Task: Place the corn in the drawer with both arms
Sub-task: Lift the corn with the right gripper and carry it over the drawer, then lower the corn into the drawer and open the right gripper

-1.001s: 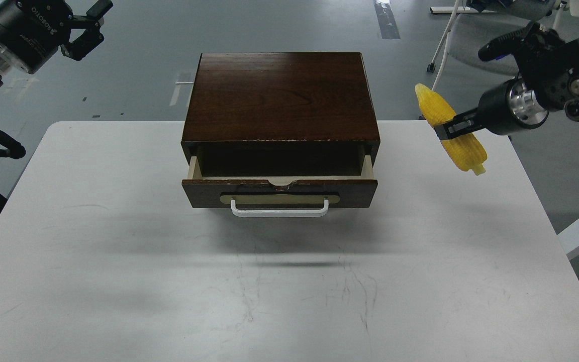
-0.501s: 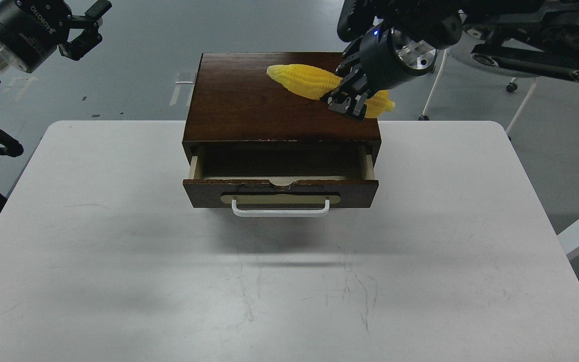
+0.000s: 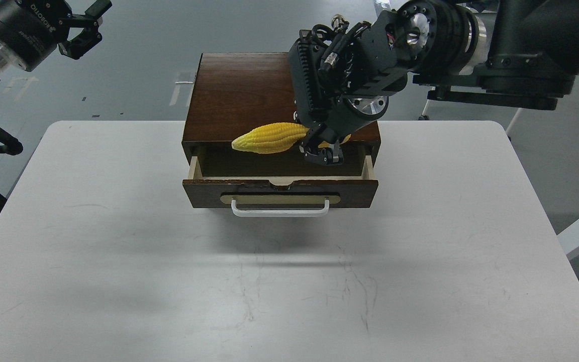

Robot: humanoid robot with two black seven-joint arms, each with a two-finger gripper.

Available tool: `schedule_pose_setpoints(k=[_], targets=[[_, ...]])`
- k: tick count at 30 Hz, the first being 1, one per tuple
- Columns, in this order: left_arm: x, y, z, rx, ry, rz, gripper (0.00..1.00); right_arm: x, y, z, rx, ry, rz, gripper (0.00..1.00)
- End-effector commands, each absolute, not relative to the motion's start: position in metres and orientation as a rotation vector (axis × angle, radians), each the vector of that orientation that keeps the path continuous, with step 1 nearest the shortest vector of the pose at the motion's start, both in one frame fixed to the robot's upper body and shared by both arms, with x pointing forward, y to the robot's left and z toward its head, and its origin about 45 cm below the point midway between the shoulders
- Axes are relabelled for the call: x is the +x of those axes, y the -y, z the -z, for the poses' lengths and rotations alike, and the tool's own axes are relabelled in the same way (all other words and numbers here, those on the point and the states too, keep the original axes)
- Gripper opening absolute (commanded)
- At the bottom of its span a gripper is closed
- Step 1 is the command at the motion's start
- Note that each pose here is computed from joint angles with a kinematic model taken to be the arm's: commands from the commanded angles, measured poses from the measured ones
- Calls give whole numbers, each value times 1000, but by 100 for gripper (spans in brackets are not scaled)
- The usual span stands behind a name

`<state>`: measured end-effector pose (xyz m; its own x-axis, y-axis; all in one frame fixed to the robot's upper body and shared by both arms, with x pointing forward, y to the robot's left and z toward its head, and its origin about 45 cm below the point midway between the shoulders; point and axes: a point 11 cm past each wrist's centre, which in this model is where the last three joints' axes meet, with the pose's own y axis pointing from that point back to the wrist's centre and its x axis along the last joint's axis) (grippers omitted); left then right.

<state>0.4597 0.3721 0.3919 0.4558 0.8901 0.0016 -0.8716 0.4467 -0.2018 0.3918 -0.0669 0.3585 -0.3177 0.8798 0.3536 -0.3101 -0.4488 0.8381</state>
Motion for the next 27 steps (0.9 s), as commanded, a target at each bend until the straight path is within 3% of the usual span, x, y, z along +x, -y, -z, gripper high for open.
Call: schedule_pose_setpoints(k=[1,15,20,27], targets=[[459,-373,-391,-176,112,-1094,98,392,75,-338,1144,-844,-1818,0],[459,-376,-393,-177,117,-1101,98,390,75,-329,1240,-803,-1726,1],[458,-377,-393,-177,117,-1101,98,393,75,-329,1236,-796,-1727,15],[459,-376,-393,-179,117,-1099,98,393,75,-329,1242,-790,-1724,54]])
